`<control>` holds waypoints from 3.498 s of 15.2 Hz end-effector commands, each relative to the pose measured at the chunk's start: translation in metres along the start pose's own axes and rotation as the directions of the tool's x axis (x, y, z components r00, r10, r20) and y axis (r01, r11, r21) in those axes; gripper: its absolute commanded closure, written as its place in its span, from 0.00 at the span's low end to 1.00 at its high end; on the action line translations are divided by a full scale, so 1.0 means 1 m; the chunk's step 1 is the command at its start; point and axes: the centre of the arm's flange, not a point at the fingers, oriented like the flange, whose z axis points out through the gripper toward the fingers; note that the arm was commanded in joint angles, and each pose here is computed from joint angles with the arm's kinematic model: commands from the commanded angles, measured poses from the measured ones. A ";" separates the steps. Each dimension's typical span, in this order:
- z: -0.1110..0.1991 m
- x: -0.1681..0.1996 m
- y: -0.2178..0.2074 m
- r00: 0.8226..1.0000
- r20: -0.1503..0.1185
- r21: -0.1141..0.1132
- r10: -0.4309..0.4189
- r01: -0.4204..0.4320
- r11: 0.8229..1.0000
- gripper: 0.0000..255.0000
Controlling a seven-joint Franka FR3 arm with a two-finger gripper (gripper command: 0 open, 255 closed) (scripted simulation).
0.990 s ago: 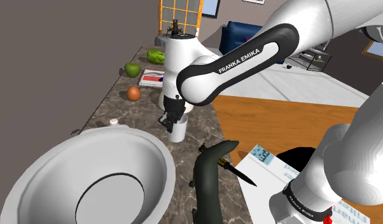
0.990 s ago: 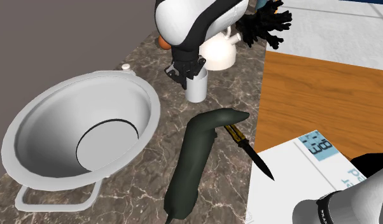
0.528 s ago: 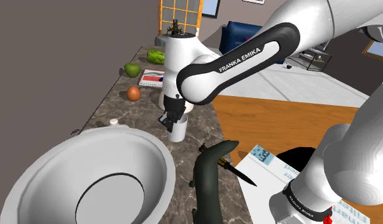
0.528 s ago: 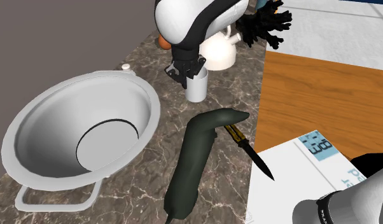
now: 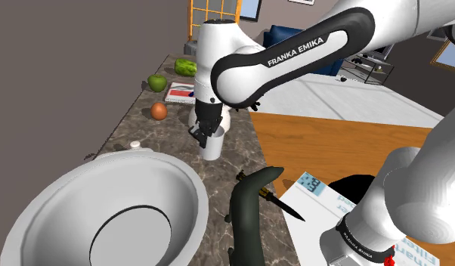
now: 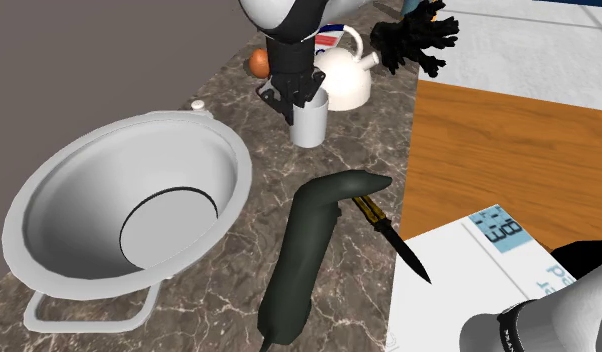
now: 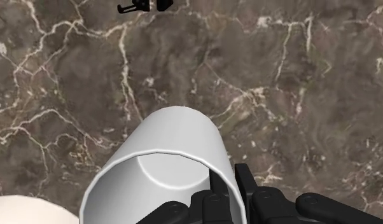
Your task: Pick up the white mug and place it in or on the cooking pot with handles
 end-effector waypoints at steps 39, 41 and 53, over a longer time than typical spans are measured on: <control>-0.177 0.002 -0.114 1.000 0.000 0.000 0.000 0.000 1.000 1.00; -0.180 0.000 -0.141 1.000 0.000 0.000 0.000 0.000 1.000 1.00; -0.196 -0.009 -0.298 1.000 0.000 0.000 0.000 0.000 1.000 1.00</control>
